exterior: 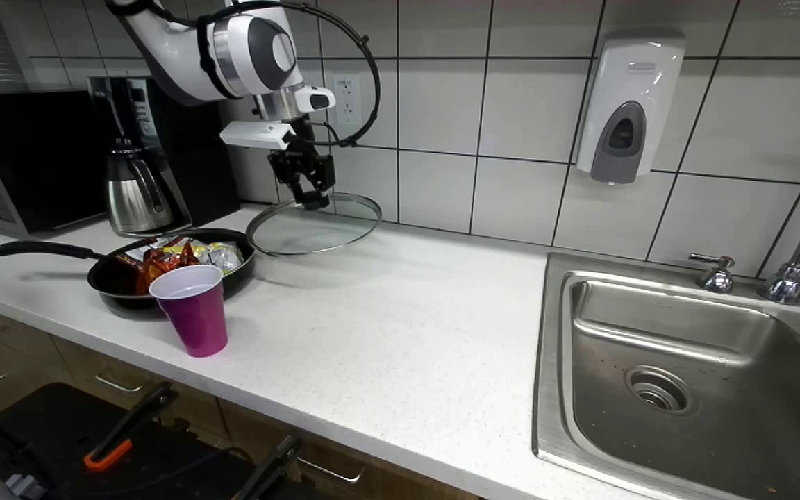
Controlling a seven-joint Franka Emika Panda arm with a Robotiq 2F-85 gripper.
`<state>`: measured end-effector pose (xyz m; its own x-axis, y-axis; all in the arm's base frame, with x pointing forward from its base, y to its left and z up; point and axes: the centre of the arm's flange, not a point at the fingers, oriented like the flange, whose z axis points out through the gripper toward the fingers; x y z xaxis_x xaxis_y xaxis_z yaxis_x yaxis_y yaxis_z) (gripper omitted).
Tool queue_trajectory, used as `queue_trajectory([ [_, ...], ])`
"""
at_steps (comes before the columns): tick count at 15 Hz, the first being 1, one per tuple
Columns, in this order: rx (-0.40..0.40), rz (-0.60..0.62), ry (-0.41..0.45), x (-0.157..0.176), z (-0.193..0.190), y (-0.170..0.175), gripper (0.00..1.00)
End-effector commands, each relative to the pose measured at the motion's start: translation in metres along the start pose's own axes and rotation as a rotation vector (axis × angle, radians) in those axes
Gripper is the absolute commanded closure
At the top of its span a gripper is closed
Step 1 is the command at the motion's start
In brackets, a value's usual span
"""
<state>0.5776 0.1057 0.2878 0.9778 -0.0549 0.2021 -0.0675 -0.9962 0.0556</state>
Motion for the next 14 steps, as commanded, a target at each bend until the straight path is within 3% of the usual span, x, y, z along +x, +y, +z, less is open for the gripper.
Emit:
queue_trajectory([
  [1, -0.016, -0.025, 0.012, 0.013, -0.023, -0.024, 0.61],
  [14, 0.044, -0.157, 0.033, 0.003, -0.052, -0.101, 0.61],
])
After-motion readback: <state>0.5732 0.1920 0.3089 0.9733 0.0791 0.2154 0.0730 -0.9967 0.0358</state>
